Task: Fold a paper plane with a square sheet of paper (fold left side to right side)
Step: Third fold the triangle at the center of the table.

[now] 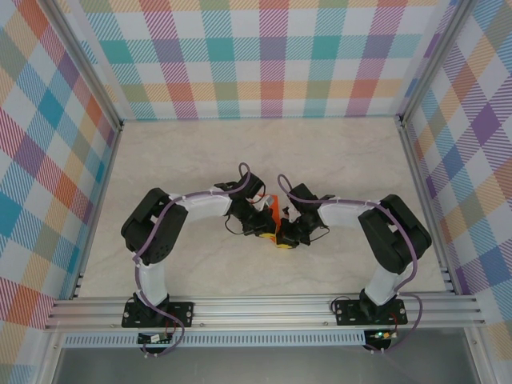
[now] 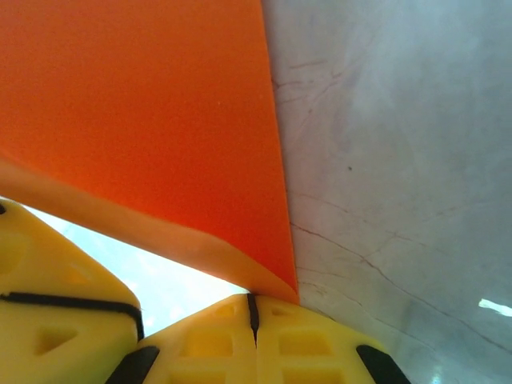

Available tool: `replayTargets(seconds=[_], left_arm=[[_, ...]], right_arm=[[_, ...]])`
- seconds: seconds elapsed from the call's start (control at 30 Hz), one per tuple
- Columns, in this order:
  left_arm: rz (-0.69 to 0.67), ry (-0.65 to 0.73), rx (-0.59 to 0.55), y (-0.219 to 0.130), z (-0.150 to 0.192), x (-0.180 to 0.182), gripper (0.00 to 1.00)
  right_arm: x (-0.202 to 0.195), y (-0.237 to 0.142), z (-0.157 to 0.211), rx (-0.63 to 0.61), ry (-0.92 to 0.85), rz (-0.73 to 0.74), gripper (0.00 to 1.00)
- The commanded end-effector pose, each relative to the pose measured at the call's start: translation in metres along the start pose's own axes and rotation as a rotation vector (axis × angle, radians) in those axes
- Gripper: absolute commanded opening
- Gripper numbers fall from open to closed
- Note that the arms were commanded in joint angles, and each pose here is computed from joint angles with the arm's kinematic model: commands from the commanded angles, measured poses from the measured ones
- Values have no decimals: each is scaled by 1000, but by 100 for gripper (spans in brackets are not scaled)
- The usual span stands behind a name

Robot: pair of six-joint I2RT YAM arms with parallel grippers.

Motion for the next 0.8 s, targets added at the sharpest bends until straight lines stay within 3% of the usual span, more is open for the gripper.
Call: replayTargets(seconds=[0.0,0.33,0.77], left_arm=[[-79,-18,-13,20,-5,20,4],[-6,-3,-72,-9,-5,14,4],[59,15,-77,-4,-14,4,5]], right_arm=[[-34,12,23,88,90,184,0],[-34,16,21,87,97,158,0],[-34,16,20,95,93,167,0]])
Point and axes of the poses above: each hand's point on the last joint's axis, 136 mm out from that joint toward the fingers, its own y axis out along the fingers, its own x axis along the line the jaws close on, z = x × y, the point moved 7 cm from there along -y, back along the fingers, and after that the axes turned 11 degrees about -y, right-handed, at the moved point
